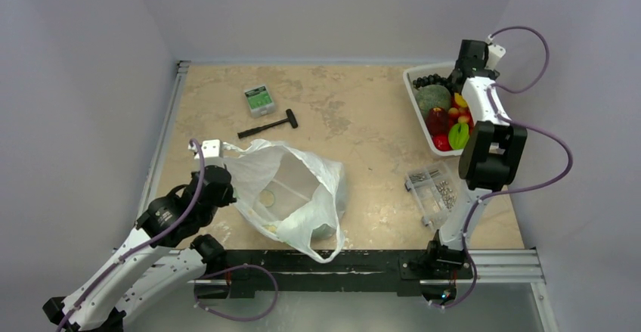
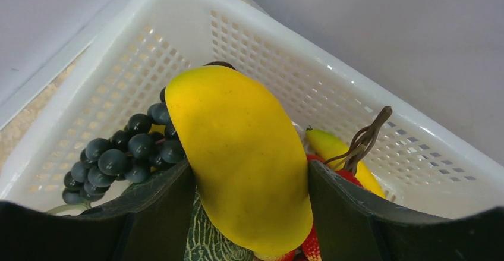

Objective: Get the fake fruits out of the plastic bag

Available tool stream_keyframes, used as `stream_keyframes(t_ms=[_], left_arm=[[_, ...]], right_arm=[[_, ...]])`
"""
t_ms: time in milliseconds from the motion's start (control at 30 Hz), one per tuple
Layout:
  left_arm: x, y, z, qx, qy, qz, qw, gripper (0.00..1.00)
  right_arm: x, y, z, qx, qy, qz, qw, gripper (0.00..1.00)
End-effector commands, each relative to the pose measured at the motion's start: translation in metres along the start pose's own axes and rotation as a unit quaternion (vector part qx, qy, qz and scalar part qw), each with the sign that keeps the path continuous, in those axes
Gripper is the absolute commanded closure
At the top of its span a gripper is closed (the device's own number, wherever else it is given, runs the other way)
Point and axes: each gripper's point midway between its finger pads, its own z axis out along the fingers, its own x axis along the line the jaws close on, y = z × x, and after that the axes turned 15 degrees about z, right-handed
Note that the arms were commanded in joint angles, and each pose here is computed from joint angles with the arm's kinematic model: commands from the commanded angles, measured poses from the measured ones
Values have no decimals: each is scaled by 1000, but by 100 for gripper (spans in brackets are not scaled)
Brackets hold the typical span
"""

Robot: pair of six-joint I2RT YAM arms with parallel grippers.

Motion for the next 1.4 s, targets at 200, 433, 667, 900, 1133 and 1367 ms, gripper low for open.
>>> stream_keyframes(t_ms=[200,433,667,900,1133,1367], left_arm=[[0,13,-4,-15,3,-11,1000,100],[0,13,-3,-14,1,-10,1000,100],[-1,13,-4,-15,-1,-12,1000,100],[-1,13,-5,-19,-5,-15,1000,100],[-6,13,-3,-13,-14,-9,1000,100],[-8,11,-2,-8,-15,-5,1000,100]], right_arm=[[24,10,-16,9,58,-17,998,14],[25,16,-44,2,97,0,995,5],[72,-16,-126,4,196,-32,980,5],[114,-109,-244,51,346,-136,927,5],[95,-204,-412,128,606,-307,723,21],[33,-262,-512,184,712,-396,549,37]])
